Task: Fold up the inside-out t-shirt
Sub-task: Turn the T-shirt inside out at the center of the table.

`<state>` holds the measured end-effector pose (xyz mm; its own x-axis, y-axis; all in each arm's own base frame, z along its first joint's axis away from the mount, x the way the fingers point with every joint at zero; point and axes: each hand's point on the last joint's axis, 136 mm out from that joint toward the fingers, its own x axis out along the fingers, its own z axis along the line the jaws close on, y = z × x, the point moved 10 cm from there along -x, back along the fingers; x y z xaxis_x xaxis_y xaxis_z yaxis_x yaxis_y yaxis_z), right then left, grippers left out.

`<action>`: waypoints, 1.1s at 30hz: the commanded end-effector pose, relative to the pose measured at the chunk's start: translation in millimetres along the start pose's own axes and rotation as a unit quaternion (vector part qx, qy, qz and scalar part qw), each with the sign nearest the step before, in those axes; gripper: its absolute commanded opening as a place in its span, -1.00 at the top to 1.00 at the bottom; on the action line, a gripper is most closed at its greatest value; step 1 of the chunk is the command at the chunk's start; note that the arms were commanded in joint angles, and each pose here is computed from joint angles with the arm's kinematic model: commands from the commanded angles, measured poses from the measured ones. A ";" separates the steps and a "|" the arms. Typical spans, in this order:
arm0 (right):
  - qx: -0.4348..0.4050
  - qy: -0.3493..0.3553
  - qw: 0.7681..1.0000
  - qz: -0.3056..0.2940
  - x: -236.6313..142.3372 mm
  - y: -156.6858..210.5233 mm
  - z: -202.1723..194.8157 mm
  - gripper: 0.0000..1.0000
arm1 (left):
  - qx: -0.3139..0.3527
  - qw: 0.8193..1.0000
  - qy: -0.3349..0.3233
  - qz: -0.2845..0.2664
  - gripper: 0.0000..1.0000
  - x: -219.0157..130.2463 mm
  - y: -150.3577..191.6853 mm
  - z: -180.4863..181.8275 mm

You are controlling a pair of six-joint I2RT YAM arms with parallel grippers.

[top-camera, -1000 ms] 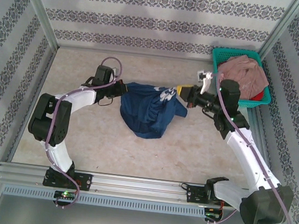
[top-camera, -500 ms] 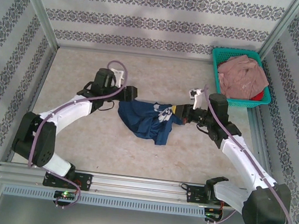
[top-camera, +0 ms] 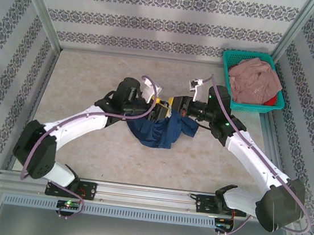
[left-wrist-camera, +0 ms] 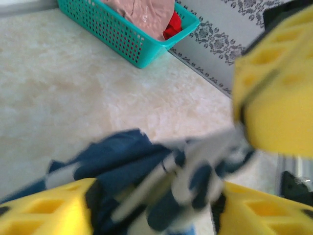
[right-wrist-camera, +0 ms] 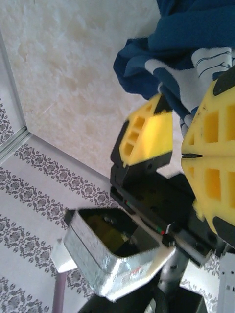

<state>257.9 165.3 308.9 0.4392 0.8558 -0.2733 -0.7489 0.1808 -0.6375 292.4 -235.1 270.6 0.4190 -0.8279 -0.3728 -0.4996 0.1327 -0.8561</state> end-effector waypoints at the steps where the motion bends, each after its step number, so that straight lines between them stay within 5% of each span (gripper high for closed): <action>1: 0.004 -0.019 1.000 -0.024 1.8 -11.3 12.6 1.00 | 0.010 0.999 0.007 -0.040 0.03 11.6 -17.4 -1.8; 6: 0.012 0.005 0.999 -0.032 -6.7 -9.1 3.4 1.00 | -0.001 0.998 0.015 -0.064 0.94 9.8 -27.3 2.0; 7: 0.009 0.021 0.999 -0.039 -13.9 -9.1 0.6 1.00 | -0.007 0.998 0.011 -0.068 1.00 6.4 -25.7 5.9; 10: -0.018 0.110 0.993 -0.046 -33.7 5.6 -10.6 0.27 | -0.020 0.996 0.009 -0.091 1.00 -8.6 -26.6 13.4; 12: -0.047 0.174 0.983 -0.034 -37.9 23.9 -18.0 -0.04 | -0.021 0.994 0.011 -0.103 1.00 -16.3 -30.0 13.3; 15: -0.065 0.204 0.977 -0.017 -26.6 47.5 -27.4 -0.37 | -0.018 0.994 0.020 -0.107 1.00 -20.9 -34.1 8.7; 18: -0.077 0.205 0.976 0.005 -3.7 57.7 -29.9 -0.43 | -0.019 0.993 0.026 -0.110 1.00 -22.7 -37.5 6.5; 22: -0.084 0.196 0.977 0.027 25.9 53.8 -30.8 -0.34 | -0.013 0.993 0.024 -0.111 1.00 -26.7 -41.1 3.4; 27: -0.052 0.243 0.968 0.019 6.1 41.6 -58.1 0.50 | -0.024 0.992 0.012 -0.123 1.00 -45.0 -46.7 7.9; 33: 0.029 0.287 0.957 0.007 -28.3 50.3 -103.1 0.85 | -0.106 0.977 0.056 -0.179 1.00 -80.8 -70.8 16.2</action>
<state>266.3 111.0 226.6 0.6515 0.4664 -0.5983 -0.7339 0.1877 -0.6528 312.1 -178.7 317.6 0.5345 -0.8296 -0.1612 -0.5170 -0.1701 -0.8389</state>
